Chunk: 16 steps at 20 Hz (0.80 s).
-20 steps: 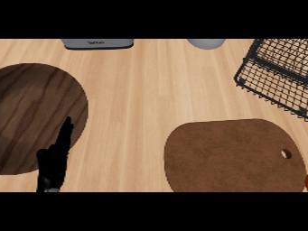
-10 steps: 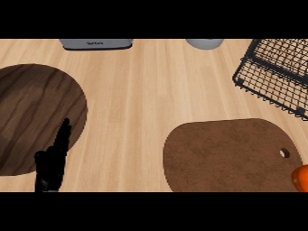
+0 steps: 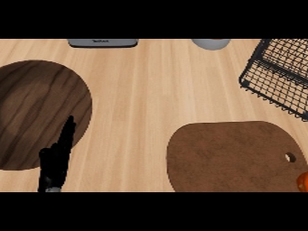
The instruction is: Pick the cupcake from the cutting board and place it in the tiered basket
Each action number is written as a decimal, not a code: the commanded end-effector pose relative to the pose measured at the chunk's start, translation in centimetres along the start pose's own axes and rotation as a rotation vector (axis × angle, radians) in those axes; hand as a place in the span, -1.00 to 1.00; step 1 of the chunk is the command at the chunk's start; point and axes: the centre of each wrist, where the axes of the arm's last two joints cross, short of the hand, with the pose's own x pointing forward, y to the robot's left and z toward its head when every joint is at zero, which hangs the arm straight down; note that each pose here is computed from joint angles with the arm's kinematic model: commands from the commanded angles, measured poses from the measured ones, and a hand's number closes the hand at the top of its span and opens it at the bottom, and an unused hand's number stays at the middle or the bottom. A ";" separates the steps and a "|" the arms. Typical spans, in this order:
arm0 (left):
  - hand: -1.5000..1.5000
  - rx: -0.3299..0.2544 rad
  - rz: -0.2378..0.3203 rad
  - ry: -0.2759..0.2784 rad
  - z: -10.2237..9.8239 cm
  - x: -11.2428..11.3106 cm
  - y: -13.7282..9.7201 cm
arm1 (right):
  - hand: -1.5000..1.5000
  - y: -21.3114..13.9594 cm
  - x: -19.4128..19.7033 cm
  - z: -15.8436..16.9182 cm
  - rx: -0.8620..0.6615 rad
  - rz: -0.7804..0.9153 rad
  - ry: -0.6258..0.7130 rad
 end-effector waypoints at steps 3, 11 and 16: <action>0.00 -0.017 -0.002 0.043 -0.1 -0.9 -0.5 | 1.00 -1.2 1.6 -3.2 -0.014 -0.032 0.031; 0.00 -0.025 0.001 0.025 0.3 -1.2 -0.3 | 1.00 3.1 3.5 -7.7 0.002 -0.030 0.065; 0.00 -0.025 -0.017 0.035 -1.7 -0.1 -2.0 | 1.00 7.1 4.4 -10.0 0.071 -0.007 0.006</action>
